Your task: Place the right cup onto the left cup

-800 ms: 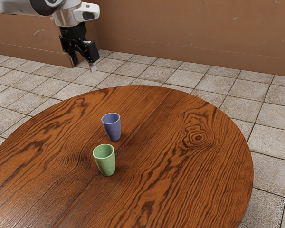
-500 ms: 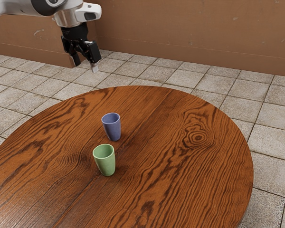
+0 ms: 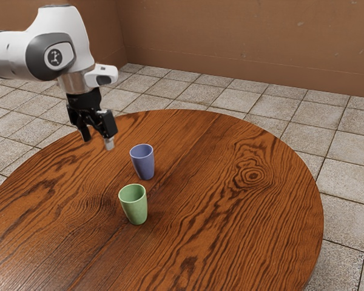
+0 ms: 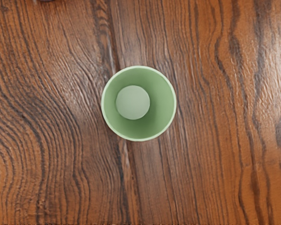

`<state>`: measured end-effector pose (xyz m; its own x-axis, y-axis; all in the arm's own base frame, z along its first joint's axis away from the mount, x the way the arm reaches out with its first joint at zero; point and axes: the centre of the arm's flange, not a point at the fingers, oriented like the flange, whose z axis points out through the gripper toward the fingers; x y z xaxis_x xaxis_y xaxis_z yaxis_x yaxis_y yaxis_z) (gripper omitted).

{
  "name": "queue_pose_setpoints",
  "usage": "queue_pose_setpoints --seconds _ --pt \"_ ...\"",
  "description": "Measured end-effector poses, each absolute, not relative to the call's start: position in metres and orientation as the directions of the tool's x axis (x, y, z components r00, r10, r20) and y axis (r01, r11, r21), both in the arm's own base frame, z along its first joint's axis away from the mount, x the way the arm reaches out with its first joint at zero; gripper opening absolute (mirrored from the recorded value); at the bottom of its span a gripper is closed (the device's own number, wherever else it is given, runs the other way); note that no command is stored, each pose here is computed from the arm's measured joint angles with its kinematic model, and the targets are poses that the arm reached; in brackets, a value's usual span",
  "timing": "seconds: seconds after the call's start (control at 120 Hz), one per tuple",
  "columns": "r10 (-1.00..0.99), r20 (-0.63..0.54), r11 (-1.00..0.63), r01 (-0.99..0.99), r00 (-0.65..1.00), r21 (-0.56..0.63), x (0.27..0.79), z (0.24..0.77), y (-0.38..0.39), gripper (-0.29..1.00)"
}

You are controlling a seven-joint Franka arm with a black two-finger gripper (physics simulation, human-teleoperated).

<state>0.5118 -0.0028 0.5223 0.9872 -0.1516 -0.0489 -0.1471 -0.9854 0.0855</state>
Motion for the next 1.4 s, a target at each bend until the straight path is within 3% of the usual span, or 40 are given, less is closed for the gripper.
queue_pose_setpoints --seconds 0.45,1.1,1.142,1.292,1.4 --pt "-0.09 -0.072 -0.995 -0.087 0.993 0.043 0.53 0.4 0.001 0.7" --pt "-0.058 -0.045 -0.998 -0.057 0.997 0.018 0.554 0.325 0.012 0.7" --pt "-0.058 -0.04 -0.998 -0.058 0.997 0.018 0.555 0.325 0.011 0.64" --pt "-0.066 -0.03 -0.998 -0.066 0.997 0.019 0.556 0.326 0.006 0.26" --pt "-0.073 -0.03 -0.997 -0.073 0.997 0.022 0.556 0.325 0.002 0.1"
